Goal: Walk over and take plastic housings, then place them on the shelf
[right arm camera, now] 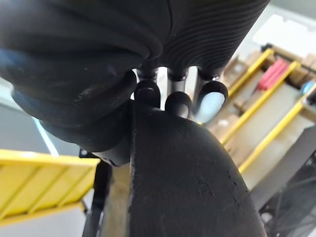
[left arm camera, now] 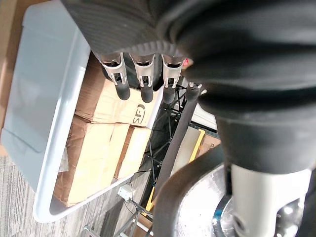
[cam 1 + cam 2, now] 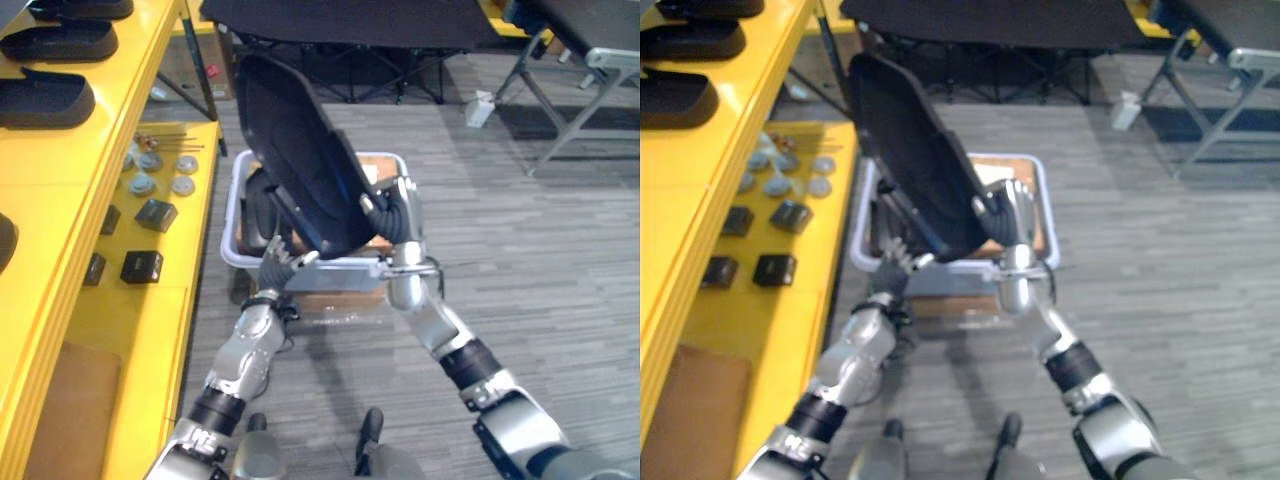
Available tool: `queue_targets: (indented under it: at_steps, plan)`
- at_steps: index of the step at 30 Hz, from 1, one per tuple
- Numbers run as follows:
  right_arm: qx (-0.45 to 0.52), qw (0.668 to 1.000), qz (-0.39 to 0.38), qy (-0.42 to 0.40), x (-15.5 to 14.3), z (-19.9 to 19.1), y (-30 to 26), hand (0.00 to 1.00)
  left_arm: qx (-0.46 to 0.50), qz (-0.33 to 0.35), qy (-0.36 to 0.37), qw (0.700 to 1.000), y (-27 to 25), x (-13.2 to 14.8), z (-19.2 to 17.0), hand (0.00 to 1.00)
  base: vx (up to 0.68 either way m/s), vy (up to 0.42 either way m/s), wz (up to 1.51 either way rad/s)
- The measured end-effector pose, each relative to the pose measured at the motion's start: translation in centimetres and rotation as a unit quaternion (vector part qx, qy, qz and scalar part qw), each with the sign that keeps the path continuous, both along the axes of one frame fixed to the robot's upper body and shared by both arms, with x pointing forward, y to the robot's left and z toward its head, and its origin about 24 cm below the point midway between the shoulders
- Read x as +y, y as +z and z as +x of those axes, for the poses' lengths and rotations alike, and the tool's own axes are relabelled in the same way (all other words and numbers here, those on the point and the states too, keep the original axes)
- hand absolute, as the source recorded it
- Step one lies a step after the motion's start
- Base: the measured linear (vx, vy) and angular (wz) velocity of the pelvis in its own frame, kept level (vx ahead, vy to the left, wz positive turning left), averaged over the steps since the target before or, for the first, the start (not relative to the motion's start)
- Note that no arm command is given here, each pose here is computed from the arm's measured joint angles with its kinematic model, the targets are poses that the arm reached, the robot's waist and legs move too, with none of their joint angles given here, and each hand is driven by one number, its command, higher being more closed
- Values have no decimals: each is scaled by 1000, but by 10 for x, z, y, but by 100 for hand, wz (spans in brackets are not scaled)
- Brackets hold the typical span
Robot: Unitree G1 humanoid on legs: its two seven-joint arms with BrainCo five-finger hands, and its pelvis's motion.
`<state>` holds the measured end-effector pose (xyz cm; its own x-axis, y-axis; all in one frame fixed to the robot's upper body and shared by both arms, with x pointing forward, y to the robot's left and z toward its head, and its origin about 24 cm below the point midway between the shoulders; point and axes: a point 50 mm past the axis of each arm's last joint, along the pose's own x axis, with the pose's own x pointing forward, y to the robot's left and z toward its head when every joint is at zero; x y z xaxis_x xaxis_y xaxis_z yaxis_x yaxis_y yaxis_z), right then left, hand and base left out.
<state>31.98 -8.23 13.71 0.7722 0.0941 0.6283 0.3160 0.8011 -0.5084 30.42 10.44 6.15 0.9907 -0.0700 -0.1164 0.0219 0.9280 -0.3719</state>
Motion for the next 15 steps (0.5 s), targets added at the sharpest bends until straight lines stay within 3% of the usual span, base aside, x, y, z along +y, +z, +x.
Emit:
queue_targets:
  at_steps: [10,11,15]
  plan:
    - [16,998,-26,45,14,-12,-19,100,10,-70,-2,997,5,-2,5,0,-48,17,-2]
    - [17,998,-27,47,14,-12,-20,100,11,-71,-1,997,5,-2,5,100,0,0,0]
    - [23,998,-26,54,15,-14,-25,100,11,-76,23,997,6,2,5,100,0,0,0]
